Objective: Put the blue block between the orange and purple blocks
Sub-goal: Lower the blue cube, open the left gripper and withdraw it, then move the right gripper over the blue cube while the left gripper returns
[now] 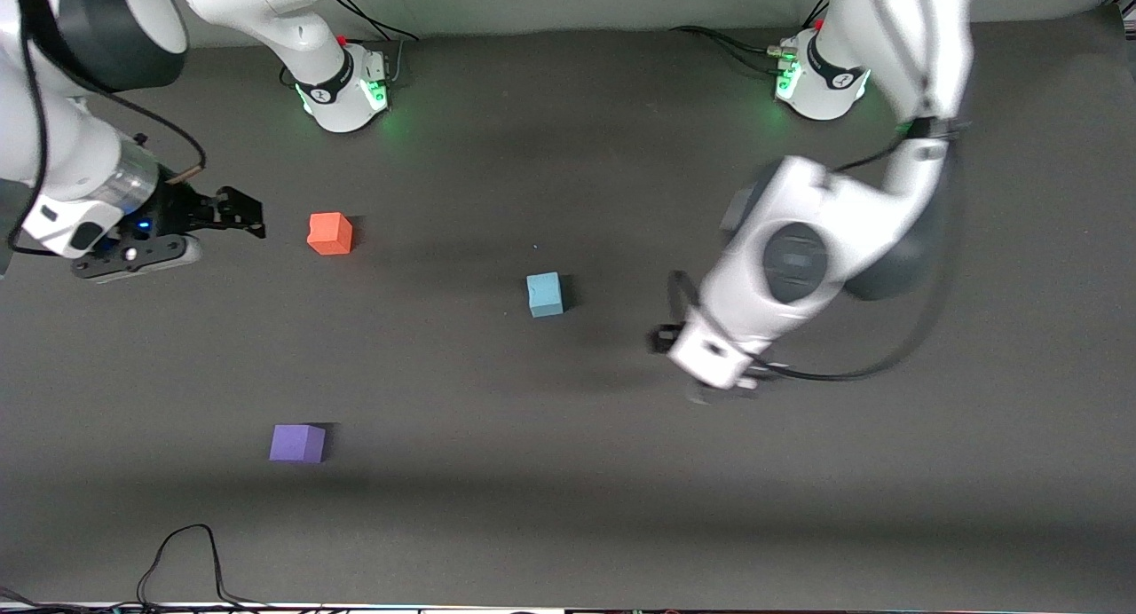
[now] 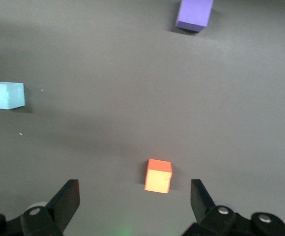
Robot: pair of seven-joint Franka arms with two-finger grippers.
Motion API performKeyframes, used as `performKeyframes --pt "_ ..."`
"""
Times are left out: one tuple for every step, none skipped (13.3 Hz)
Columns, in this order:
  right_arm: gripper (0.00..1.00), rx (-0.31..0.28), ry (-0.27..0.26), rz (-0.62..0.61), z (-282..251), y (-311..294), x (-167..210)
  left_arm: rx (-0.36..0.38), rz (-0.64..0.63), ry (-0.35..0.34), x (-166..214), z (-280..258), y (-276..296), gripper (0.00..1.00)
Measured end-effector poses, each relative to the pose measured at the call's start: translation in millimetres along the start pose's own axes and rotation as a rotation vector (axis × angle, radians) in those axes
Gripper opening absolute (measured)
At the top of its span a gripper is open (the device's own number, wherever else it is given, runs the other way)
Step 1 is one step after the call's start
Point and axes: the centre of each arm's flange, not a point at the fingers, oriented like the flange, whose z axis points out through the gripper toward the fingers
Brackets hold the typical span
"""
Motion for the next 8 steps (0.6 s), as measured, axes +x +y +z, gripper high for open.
performKeyframes --pt "1.0 -0.002 0.002 0.01 -0.3 -24.1 0.0 0.005 0.009 -0.018 9.3 -13.2 -35.0 1.0" --pt "1.0 -0.005 0.006 0.025 -1.6 -55.0 -1.5 0.006 0.027 -0.028 16.7 -24.8 -68.1 1.0" --pt "1.0 -0.008 0.015 0.044 -4.3 -95.2 -5.9 0.003 0.052 -0.031 22.3 -36.9 -104.2 1.0" --pt "1.0 -0.006 0.024 0.066 -7.3 -139.0 -13.0 0.0 0.079 -0.033 25.0 -45.7 -139.5 1.0" --pt "1.0 0.003 0.036 0.096 -10.2 -185.4 -21.3 -0.003 0.109 -0.033 24.6 -53.5 -173.0 1.0" --pt "1.0 0.013 0.046 0.132 -13.0 -232.7 -29.0 -0.007 0.134 -0.031 22.2 -61.8 -203.4 1.0" --pt "1.0 0.019 0.056 0.16 -14.6 -279.6 -34.7 -0.011 0.153 -0.022 18.0 -73.2 -228.2 1.0" --pt "1.0 0.018 0.064 0.177 -11.4 -323.7 -38.8 -0.008 0.164 -0.014 10.9 -87.5 -245.6 1.0"
